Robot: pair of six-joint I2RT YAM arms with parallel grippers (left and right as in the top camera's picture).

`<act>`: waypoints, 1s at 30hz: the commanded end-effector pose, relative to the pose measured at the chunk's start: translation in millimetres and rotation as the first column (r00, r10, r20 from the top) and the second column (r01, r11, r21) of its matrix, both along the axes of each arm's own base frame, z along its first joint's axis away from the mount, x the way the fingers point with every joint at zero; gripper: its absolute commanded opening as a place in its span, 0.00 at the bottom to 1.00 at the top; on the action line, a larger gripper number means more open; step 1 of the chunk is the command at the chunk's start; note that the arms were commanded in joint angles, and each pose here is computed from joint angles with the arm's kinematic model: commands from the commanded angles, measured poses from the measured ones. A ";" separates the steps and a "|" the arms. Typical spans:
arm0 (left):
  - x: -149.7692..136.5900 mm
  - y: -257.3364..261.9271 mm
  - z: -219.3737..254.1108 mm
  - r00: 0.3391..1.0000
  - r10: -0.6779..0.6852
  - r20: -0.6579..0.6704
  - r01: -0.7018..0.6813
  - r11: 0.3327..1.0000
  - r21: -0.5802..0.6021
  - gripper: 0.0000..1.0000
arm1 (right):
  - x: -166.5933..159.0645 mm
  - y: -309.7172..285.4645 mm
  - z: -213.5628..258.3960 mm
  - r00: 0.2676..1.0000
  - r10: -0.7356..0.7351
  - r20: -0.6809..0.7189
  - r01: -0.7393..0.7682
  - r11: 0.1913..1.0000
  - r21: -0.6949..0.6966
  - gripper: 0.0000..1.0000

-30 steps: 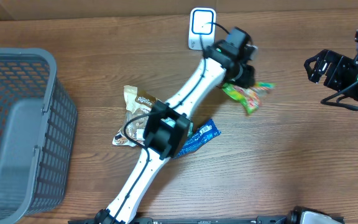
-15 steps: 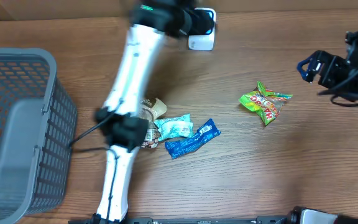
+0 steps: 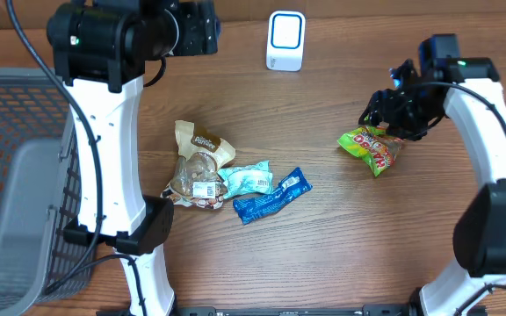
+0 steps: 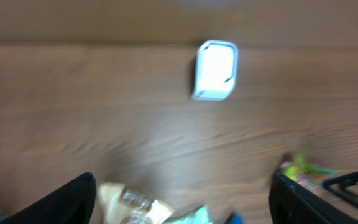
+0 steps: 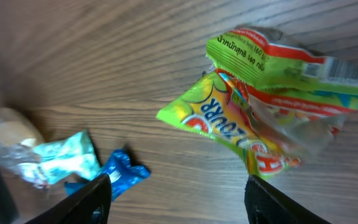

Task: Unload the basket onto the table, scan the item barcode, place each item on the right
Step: 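Drop the Haribo bag on the right side and retract the left arm, then move the right gripper toward the packets near the basket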

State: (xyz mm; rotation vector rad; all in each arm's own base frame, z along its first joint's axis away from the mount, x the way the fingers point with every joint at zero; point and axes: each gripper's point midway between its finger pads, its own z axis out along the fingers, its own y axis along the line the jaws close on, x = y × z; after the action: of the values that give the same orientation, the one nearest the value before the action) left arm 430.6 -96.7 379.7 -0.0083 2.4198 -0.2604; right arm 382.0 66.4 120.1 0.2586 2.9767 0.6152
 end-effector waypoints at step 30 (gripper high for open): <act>1.4 23.8 -28.3 0.994 0.067 -0.086 -0.057 0.991 0.123 1.00 | -7.1 -167.2 -71.0 0.864 -0.480 -0.151 0.391 0.829 -0.400 0.89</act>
State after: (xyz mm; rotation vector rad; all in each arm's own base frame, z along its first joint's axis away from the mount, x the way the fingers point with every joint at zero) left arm 431.1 -77.3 353.2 -0.0560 2.5123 -0.1180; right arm 363.9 -107.8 37.6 1.0201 3.0097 -0.1425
